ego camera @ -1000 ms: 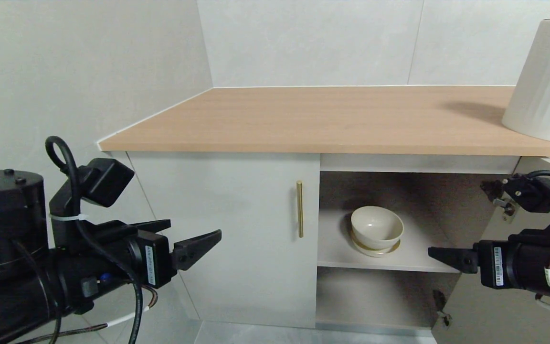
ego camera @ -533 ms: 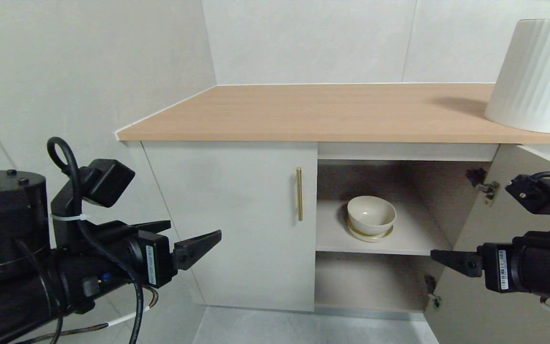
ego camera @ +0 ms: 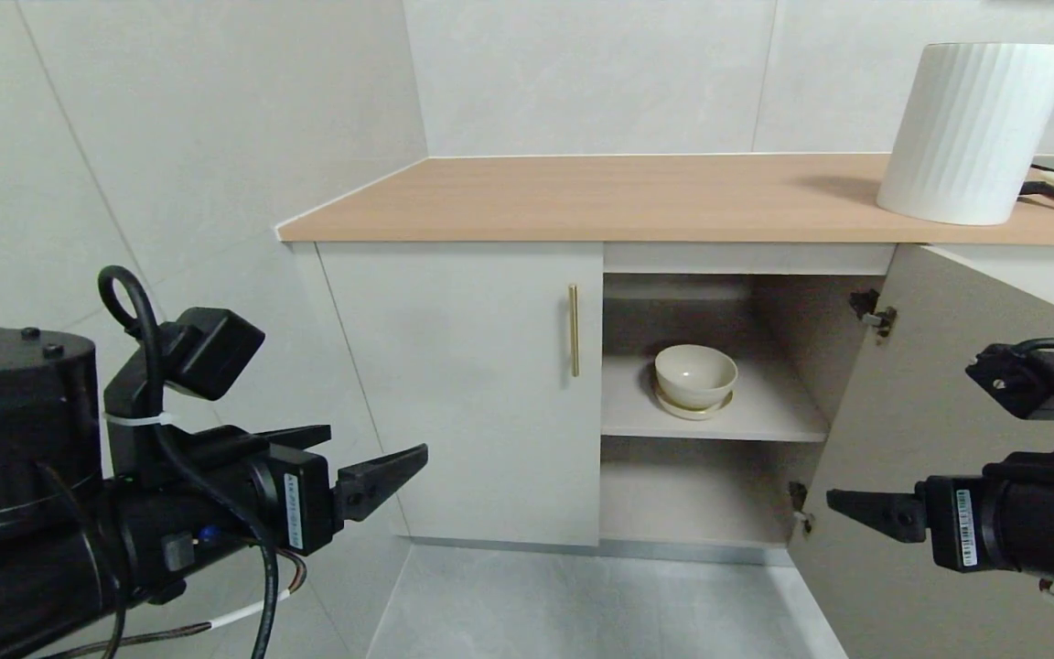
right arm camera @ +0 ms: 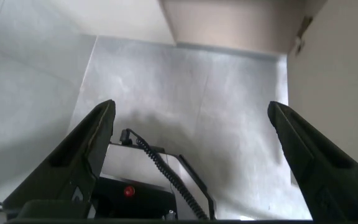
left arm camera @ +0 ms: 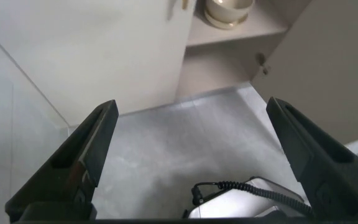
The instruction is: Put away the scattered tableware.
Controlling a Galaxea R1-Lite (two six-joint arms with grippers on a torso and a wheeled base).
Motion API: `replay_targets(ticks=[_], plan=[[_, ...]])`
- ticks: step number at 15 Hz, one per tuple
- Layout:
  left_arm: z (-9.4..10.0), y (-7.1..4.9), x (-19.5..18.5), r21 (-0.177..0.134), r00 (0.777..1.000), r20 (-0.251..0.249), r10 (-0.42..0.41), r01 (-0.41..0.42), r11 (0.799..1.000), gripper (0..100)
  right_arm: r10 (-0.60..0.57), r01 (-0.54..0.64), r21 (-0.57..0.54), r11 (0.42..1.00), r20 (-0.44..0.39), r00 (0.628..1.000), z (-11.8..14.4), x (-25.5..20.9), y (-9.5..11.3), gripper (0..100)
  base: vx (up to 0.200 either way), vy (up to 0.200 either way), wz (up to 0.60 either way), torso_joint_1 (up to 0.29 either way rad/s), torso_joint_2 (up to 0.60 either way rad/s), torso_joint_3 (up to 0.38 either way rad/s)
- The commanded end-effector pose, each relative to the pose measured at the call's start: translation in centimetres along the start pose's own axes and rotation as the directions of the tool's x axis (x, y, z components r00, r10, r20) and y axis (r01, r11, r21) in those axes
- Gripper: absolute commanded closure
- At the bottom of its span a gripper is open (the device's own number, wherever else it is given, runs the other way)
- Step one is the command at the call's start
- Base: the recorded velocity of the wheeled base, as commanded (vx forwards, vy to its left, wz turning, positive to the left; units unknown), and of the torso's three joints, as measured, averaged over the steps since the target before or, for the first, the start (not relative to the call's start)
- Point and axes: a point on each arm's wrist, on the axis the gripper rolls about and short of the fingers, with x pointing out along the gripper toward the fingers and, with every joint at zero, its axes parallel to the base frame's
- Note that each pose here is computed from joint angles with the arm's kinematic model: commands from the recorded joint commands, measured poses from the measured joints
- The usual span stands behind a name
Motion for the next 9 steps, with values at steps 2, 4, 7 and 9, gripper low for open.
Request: replay_targets(ticks=[2, 4, 7, 9], plan=[[-0.03, 0.00, 0.10, 0.000, 1.000, -0.003, 0.001, -0.001, 1.000, 0, -0.001, 0.001, -0.001, 1.000, -0.003, 1.000, -0.01, 0.08, 0.02, 0, -0.200, 0.000, 0.00, 0.002, 0.00, -0.002], [-0.07, 0.01, 0.10, 0.000, 1.000, -0.004, 0.002, -0.002, 1.000, 0, -0.001, 0.001, -0.001, 1.000, -0.003, 1.000, -0.01, 0.08, 0.02, 0, -0.200, 0.000, 0.00, 0.000, 0.00, 0.002], [-0.09, 0.02, 0.14, 0.000, 1.000, -0.006, 0.002, -0.002, 1.000, 0, 0.000, 0.000, 0.000, 1.000, -0.001, 1.000, 0.00, 0.04, 0.01, 0, -0.067, 0.000, 0.00, -0.001, 0.00, 0.001], [-0.09, 0.02, 0.14, 0.000, 1.000, -0.006, 0.002, -0.002, 1.000, 0, 0.003, -0.003, 0.001, 1.000, 0.006, 1.000, 0.03, -0.16, -0.01, 0, 0.000, 0.000, 0.00, 0.000, 0.00, 0.000]])
